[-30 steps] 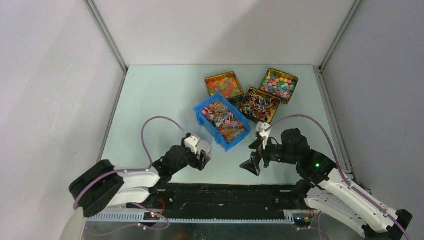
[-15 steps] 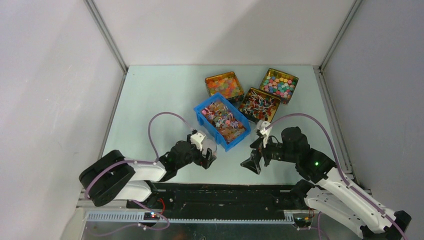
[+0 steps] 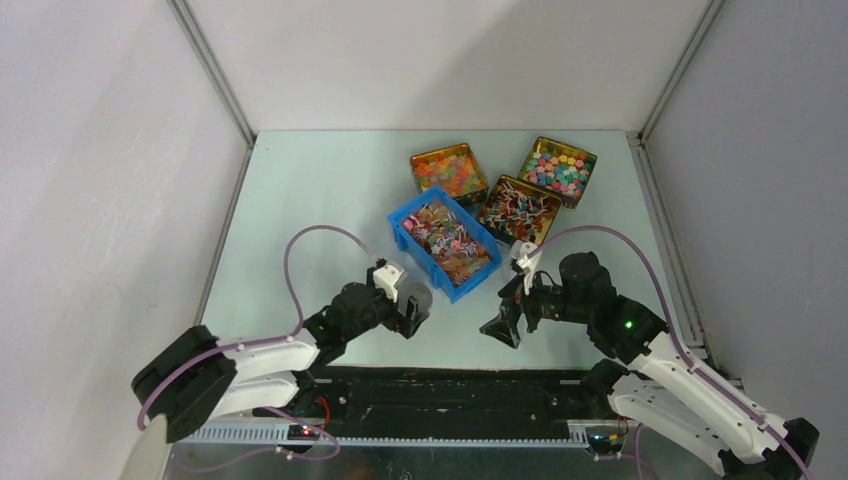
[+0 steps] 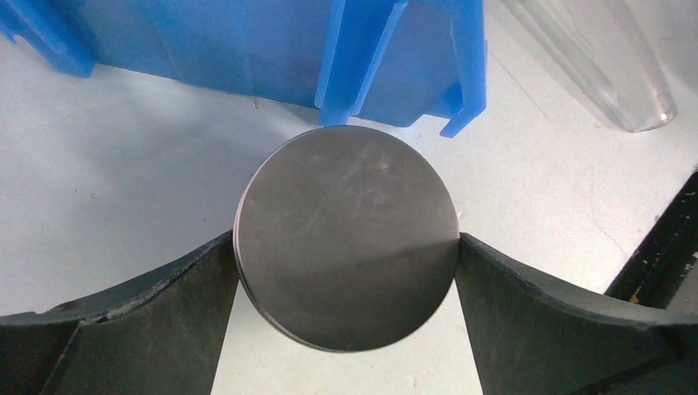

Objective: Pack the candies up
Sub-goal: Place the packing bottle at the center of the board.

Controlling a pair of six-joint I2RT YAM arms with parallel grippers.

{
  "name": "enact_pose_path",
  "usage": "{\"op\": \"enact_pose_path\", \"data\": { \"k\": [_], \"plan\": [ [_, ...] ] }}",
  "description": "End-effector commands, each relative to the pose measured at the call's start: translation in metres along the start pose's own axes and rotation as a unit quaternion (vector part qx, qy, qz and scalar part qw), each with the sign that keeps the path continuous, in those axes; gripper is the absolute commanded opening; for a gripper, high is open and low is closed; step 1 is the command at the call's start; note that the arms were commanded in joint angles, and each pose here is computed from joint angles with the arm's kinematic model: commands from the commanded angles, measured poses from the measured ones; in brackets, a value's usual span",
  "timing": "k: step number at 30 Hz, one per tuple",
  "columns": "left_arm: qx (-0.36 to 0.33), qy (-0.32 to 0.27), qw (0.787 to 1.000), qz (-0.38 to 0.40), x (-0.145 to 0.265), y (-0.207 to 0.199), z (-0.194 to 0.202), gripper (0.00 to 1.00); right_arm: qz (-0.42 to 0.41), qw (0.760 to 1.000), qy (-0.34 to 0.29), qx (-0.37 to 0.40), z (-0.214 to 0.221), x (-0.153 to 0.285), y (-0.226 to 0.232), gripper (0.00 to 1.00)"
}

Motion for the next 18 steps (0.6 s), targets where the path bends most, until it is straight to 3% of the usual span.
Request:
{"op": "enact_pose_path", "data": {
  "k": [1,9,13,18],
  "plan": [
    [0.016,-0.023,1.000,-0.006,0.012,0.000,-0.006,1.00,-0.007,1.000,-0.023,0.006,-0.007,-0.001,0.001,1.00],
    [0.040,-0.049,0.998,-0.012,0.036,-0.002,-0.018,1.00,-0.009,1.000,-0.023,0.001,-0.008,-0.004,-0.001,1.00],
    [0.083,-0.069,0.994,-0.020,0.050,-0.004,-0.022,1.00,-0.006,1.000,-0.028,-0.003,-0.008,-0.004,-0.001,1.00],
    [0.180,-0.126,0.974,-0.053,0.070,-0.004,-0.046,1.00,-0.007,1.000,-0.028,-0.008,-0.007,-0.004,-0.001,1.00]
  ]
}}
Point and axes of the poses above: each gripper's point midway between its finger pads, its own x axis back along the fingers, its own y axis along the line the jaws close on, z = x × y, the point moved 7 cm from there along x, back along the fingers, and after that the axes turned 2 degrees about x, right-handed, at the moved point
